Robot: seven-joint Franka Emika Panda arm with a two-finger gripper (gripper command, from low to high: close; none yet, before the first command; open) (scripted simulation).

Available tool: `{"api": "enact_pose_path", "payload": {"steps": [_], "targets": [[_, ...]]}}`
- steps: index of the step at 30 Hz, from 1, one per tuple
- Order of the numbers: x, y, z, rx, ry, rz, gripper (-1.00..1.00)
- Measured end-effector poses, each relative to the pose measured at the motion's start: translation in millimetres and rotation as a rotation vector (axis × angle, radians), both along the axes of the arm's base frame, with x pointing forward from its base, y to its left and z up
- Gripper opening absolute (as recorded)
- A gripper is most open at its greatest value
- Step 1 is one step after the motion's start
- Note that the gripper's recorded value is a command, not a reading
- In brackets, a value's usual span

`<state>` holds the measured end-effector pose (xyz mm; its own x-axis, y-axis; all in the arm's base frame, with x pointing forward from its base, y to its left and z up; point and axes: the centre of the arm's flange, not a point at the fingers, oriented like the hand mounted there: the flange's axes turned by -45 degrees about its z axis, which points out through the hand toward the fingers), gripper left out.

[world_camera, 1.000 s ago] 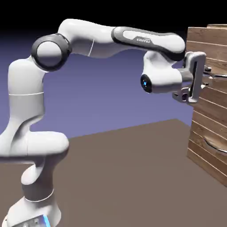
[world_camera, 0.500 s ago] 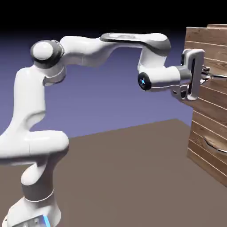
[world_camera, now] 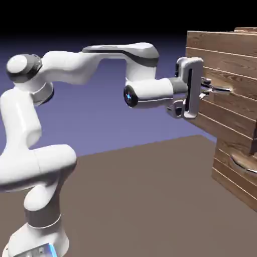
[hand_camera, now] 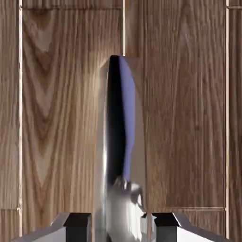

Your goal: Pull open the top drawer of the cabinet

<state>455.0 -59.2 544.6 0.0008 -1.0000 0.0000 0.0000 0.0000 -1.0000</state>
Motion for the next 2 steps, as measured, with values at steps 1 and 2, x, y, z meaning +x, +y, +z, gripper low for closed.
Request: {"api": "enact_pose_path", "payload": {"steps": [1, 2], "targets": [[0.0, 0.0, 0.0, 0.0, 0.0, 0.0, 1.0], [-12.6, 0.2, 0.4, -0.002, 0.001, -0.001, 1.0]]}}
